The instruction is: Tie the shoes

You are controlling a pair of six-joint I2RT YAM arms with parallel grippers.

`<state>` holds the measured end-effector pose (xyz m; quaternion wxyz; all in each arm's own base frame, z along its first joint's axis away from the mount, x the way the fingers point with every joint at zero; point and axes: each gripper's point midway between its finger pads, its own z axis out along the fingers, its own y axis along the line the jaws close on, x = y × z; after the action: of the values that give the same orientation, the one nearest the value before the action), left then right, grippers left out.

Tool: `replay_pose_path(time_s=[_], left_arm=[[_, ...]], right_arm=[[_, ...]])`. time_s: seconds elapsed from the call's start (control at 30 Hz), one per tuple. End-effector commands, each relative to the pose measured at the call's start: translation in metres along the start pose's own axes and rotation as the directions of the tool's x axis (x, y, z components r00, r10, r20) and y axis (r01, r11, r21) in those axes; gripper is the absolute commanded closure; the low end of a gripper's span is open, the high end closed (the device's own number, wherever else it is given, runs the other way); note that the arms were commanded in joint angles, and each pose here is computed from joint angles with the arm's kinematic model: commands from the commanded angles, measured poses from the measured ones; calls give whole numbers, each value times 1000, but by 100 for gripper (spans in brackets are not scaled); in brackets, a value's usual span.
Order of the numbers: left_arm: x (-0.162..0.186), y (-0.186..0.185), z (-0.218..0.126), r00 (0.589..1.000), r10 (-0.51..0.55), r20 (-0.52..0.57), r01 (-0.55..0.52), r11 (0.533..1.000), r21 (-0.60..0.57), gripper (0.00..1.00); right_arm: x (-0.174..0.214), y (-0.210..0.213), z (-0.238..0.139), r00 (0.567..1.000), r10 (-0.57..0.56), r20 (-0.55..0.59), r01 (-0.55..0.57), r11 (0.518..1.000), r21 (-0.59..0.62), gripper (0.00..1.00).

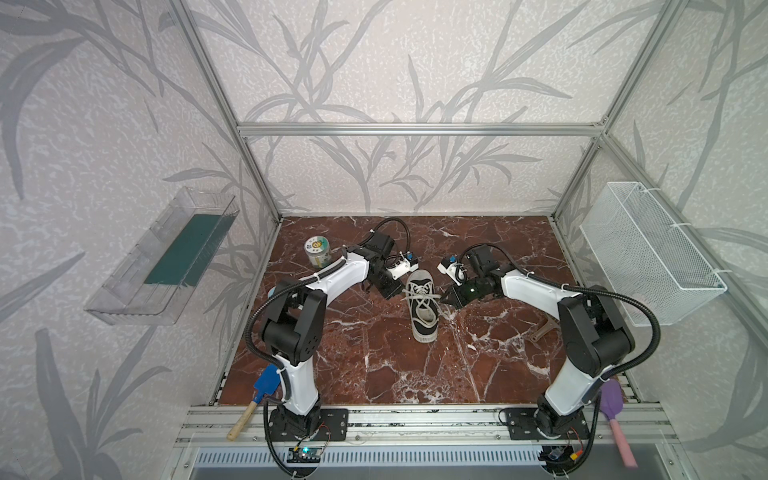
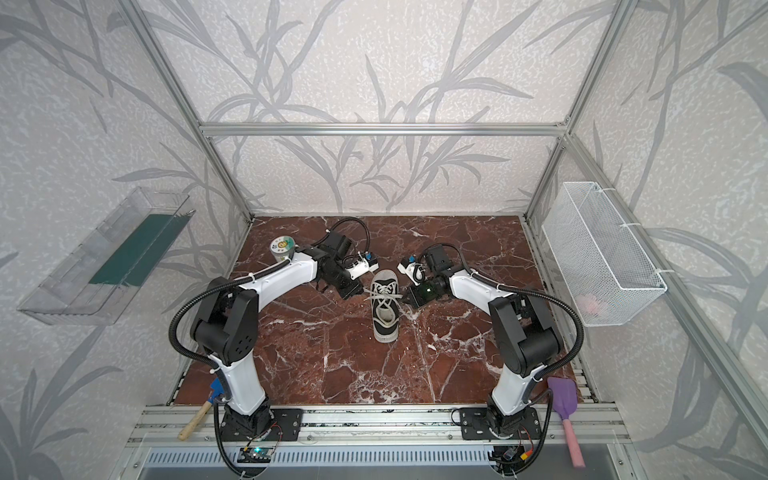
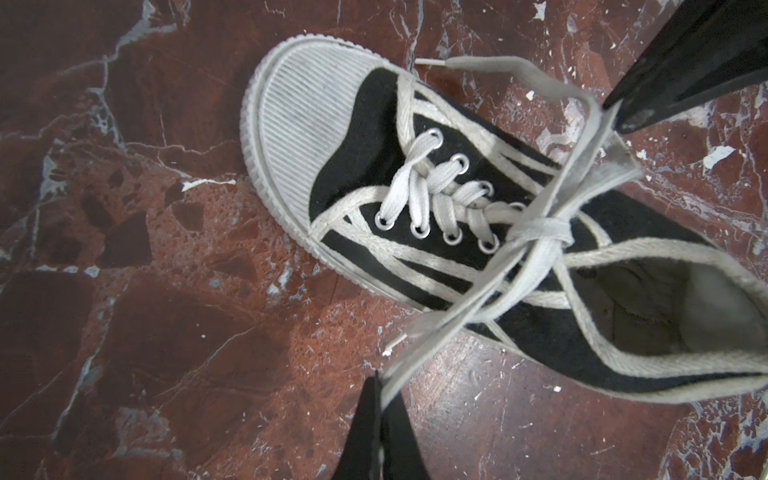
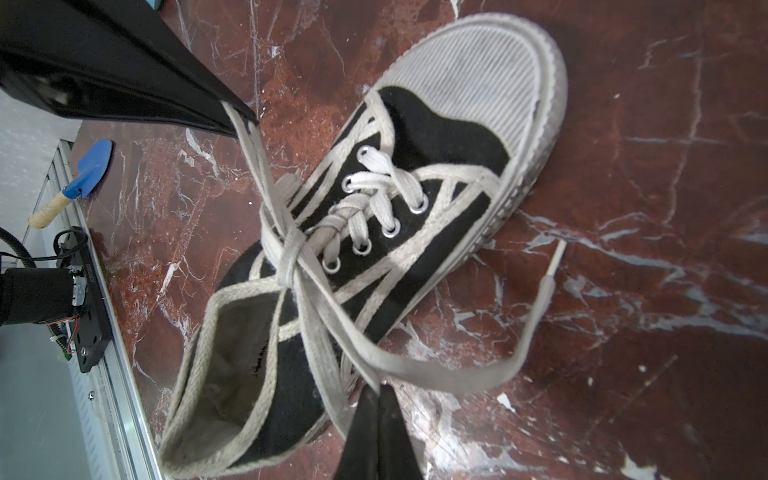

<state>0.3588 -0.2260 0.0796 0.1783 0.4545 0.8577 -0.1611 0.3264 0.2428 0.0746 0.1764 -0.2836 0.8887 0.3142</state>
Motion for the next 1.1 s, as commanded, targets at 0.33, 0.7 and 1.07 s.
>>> replay_pose_path(time_s=[0.33, 0.7, 1.07], left_arm=[[18, 9, -3, 998, -22, -66, 19, 999, -47, 100], [28, 13, 2, 995, -51, -89, 46, 998, -51, 100], [36, 19, 3, 992, -82, -98, 76, 995, -60, 100]], right_arm=[[21, -9, -4, 998, 43, -41, -41, 997, 59, 100], [30, -22, -7, 994, 94, -50, -88, 991, 101, 100], [39, -33, -10, 988, 141, -56, -133, 984, 122, 100]])
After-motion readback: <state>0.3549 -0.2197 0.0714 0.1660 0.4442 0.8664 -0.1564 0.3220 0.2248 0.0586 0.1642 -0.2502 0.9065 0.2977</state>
